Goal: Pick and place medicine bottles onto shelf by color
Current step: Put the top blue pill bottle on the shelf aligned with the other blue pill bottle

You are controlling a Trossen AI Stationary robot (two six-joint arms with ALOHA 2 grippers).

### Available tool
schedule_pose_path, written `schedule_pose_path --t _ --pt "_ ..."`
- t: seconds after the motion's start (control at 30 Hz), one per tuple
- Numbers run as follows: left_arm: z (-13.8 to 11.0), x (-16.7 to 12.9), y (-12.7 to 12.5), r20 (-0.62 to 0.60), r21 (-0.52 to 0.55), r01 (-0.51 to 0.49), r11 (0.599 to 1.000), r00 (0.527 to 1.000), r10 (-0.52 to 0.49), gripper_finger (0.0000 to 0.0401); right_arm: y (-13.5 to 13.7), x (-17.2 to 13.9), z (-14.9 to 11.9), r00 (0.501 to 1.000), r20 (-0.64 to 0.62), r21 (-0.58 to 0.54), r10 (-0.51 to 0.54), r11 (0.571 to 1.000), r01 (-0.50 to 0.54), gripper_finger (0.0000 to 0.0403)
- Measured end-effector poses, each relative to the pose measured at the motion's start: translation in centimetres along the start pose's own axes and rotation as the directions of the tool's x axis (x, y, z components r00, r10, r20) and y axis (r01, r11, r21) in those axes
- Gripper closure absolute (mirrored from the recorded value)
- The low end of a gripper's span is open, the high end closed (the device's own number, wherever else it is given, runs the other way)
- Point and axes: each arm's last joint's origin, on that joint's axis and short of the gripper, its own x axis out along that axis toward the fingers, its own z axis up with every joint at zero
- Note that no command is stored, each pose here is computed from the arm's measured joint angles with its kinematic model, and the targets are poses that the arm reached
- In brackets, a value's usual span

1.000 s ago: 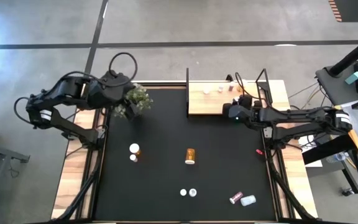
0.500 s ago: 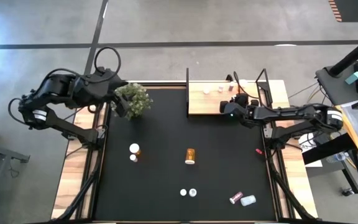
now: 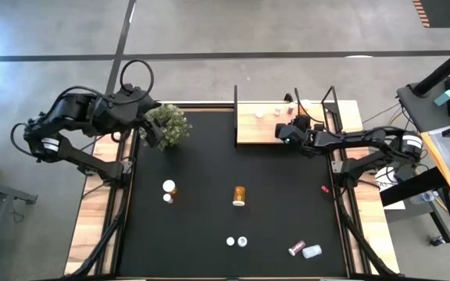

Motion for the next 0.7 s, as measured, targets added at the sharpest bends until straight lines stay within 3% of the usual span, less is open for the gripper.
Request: schedule_pose_path --t 0.7 --pt "0.00 0.00 0.00 0.001 0.004 -0.002 1.000 1.000 0.002 0.0168 0.13 0.94 0.39 1.000 0.016 0.060 -0.003 0.998 0.002 0.0309"
